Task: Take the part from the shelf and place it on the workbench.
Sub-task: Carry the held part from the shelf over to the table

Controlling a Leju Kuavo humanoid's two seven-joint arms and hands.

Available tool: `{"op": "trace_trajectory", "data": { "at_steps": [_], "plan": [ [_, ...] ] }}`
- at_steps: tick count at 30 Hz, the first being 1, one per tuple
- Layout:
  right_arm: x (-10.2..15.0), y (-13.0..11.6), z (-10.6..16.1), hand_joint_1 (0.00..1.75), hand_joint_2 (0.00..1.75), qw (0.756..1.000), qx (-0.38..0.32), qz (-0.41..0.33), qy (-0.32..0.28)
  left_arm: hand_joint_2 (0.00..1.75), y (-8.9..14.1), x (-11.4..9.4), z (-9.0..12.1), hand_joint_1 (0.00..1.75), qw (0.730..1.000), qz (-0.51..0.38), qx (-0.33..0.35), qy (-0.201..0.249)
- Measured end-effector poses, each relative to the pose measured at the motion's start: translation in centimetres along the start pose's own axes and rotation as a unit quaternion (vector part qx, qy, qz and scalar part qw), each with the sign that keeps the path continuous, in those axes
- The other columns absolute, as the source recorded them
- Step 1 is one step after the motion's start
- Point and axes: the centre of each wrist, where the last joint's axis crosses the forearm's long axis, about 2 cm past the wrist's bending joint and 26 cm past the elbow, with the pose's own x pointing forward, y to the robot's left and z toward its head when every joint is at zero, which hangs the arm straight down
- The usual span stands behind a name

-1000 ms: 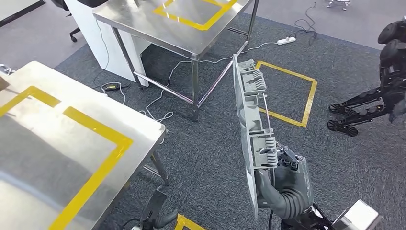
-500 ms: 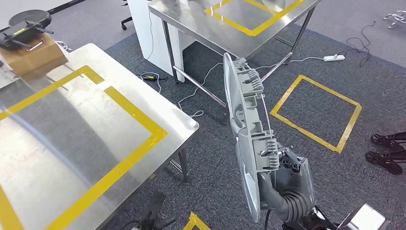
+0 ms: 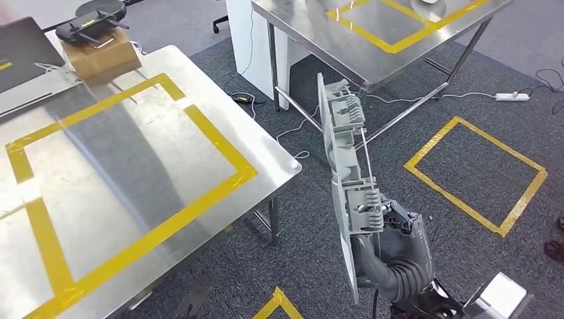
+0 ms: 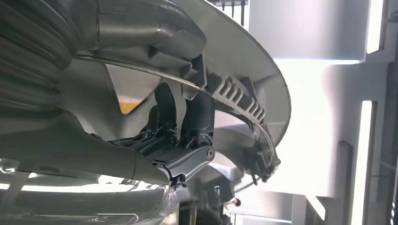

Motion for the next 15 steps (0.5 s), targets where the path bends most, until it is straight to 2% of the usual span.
{"op": "trace_trajectory", "data": {
  "at_steps": [15],
  "plan": [
    [-0.23,-0.11,-0.01,1.75,1.75,1.0,0.0,-0.002,0.009,1.75,0.41,-0.85,0.26,0.0,1.0,-0.017,0.012,0.016]
  ]
}}
